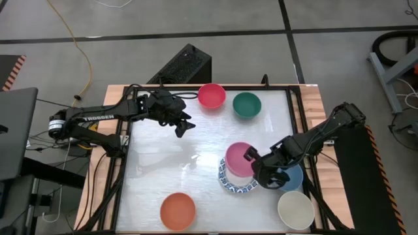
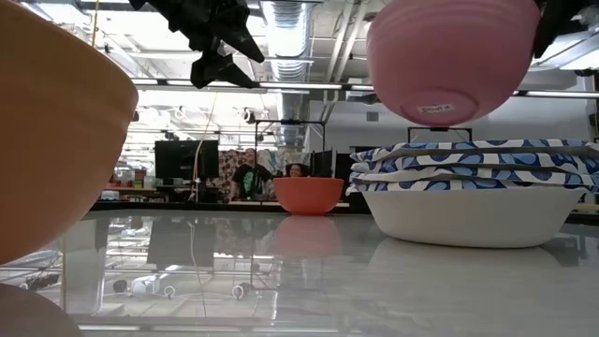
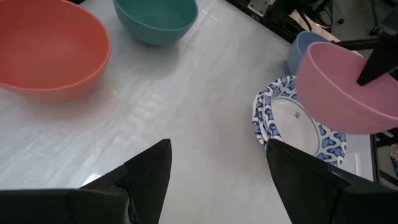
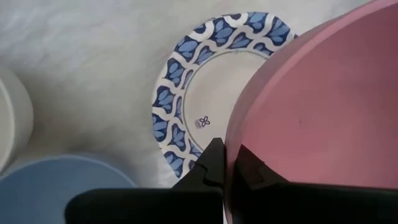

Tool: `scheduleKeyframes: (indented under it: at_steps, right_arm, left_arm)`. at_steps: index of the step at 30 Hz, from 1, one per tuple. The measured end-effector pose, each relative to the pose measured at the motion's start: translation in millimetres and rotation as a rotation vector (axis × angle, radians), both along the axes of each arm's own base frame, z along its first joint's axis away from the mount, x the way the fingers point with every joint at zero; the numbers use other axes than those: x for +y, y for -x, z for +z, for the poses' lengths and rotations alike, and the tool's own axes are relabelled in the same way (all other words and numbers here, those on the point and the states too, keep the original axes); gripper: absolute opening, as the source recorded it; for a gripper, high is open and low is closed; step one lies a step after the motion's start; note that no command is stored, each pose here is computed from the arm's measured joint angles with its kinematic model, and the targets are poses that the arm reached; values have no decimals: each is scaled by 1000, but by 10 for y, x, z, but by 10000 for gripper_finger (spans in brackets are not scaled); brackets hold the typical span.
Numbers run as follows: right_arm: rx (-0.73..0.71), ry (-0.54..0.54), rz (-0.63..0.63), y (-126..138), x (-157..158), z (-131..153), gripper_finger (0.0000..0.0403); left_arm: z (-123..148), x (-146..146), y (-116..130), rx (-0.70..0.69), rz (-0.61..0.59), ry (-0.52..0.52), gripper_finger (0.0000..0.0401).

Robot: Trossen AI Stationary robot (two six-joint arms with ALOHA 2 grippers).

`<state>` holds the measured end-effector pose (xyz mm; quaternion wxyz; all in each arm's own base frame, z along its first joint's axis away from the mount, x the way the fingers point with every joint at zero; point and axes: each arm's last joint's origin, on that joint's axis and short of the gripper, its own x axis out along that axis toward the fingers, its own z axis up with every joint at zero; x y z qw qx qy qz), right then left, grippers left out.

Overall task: Nest bowls inside each other by size order
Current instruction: Stack the pink bowl into the blue patterned bowl

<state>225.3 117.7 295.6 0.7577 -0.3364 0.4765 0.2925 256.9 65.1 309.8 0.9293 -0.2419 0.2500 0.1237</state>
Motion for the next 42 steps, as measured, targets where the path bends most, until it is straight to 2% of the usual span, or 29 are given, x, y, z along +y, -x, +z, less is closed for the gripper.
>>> scheduleKeyframes:
  at_steps: [4,13,19,37,42]
  right_arm:
    - [21,37,26,-49,1,-62,14]
    - [198,151,103,-235,115,-359,14]
    - [193,242,121,-291,199,-444,13]
    - [170,194,23,-270,291,-443,12]
    - [211,190,12,-301,330,-537,12]
  left_arm:
    - [0,0,0,0,0,0,251]
    - [-4,5,3,7,17,-8,251]
    - [-9,5,7,14,17,-7,251]
    - [-22,2,14,29,11,-12,251]
    - [-22,3,15,31,9,-15,251]
